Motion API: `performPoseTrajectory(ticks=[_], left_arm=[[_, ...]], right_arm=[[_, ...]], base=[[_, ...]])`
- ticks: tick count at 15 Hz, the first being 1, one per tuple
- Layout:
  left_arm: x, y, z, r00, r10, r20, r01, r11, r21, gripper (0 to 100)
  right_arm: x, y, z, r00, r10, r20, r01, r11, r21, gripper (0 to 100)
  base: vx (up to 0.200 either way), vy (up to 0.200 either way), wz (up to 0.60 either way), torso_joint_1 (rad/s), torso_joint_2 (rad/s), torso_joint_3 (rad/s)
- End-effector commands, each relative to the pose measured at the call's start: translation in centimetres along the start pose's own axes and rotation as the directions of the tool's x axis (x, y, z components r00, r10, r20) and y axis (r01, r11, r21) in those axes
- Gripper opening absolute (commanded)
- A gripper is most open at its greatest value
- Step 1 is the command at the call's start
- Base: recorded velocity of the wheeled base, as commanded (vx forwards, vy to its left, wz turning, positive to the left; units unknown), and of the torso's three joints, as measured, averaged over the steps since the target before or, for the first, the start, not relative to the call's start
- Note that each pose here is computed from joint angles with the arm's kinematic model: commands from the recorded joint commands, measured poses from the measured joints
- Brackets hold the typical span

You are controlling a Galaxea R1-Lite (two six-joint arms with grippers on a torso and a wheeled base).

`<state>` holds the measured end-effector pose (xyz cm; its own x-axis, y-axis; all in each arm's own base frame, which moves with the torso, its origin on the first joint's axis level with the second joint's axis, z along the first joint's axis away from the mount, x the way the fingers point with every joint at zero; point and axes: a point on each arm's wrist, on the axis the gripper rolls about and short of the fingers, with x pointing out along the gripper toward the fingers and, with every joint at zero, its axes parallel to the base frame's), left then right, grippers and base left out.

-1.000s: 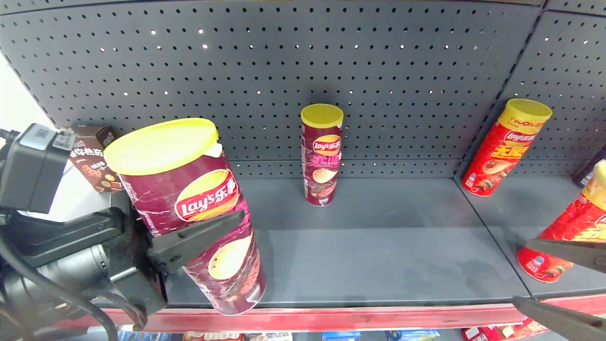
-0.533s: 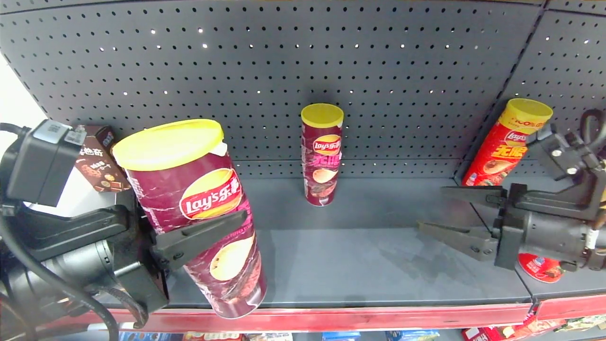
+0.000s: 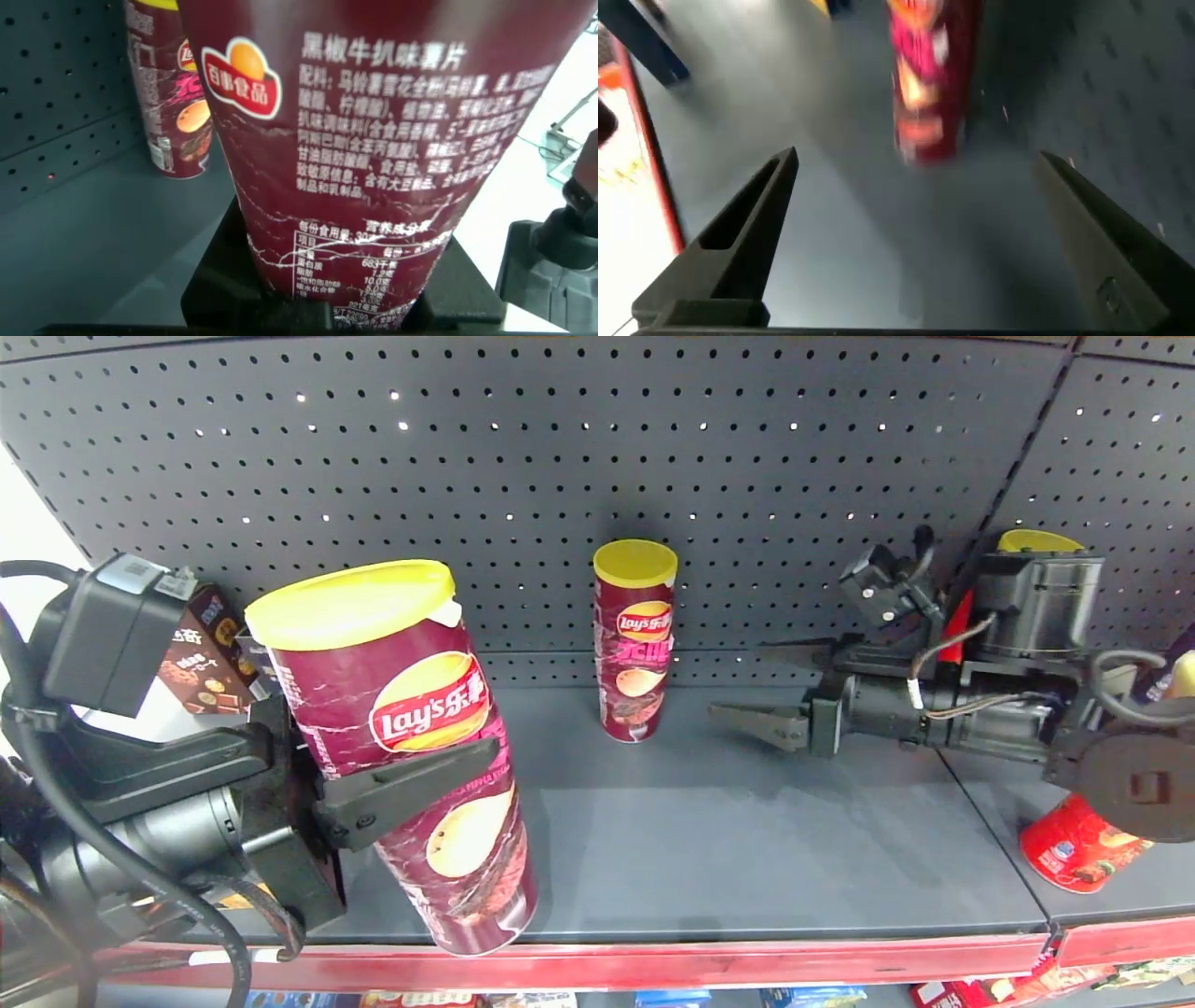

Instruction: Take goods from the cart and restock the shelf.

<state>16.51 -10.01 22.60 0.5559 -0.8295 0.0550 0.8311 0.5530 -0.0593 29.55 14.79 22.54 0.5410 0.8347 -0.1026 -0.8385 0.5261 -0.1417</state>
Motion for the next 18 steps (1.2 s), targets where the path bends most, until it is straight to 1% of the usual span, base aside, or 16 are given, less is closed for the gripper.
performPoseTrajectory(ticks=[1,3,5,9,10,12,13,18], left_arm=[[0.1,0.3,0.1,1.0,0.008,0.001,-0.008,1.0,-0.012,0],[-0.1,0.7,0.4,1.0,0.006,0.008,-0.006,1.0,-0.01,0],[-0.3,1.2,0.5,1.0,-0.003,0.008,0.003,1.0,-0.006,0],[-0.4,1.3,0.5,1.0,0.0,0.007,0.0,1.0,-0.007,0],[-0.2,1.5,0.2,1.0,0.001,-0.003,-0.001,1.0,-0.013,0],[-0.1,1.6,0.1,1.0,0.001,-0.005,-0.001,1.0,-0.014,0],[0.0,1.6,0.1,1.0,0.001,-0.006,-0.001,1.0,-0.015,0],[-0.1,1.9,0.0,1.0,0.014,-0.006,-0.014,1.0,-0.014,0]], right_arm=[[3.8,-2.6,-2.3,0.997,0.069,0.03,-0.069,0.998,-0.011,100],[5.3,-3.7,-2.6,0.993,0.097,0.065,-0.095,0.995,-0.035,100],[6.4,-4.3,-3.0,0.99,0.117,0.073,-0.114,0.993,-0.039,100],[7.9,-5.0,-3.8,0.988,0.136,0.076,-0.134,0.99,-0.041,100],[8.7,-4.9,-4.2,0.984,0.159,0.079,-0.156,0.987,-0.04,100],[9.0,-4.6,-4.3,0.983,0.168,0.077,-0.166,0.985,-0.038,100],[9.8,-3.8,-4.5,0.979,0.192,0.074,-0.19,0.981,-0.033,100],[10.5,-2.6,-4.5,0.972,0.224,0.074,-0.222,0.974,-0.034,100]], base=[[0.0,0.0,0.0,0.0,0.0,0.0],[0.0,0.0,0.0,0.0,0.0,0.0],[0.0,0.0,0.0,0.0,0.0,0.0],[0.0,0.0,0.0,0.0,0.0,0.0],[0.0,0.0,0.0,0.0,0.0,0.0],[0.0,0.0,0.0,0.0,0.0,0.0],[0.0,0.0,0.0,0.0,0.0,0.0],[0.0,0.0,0.0,0.0,0.0,0.0]])
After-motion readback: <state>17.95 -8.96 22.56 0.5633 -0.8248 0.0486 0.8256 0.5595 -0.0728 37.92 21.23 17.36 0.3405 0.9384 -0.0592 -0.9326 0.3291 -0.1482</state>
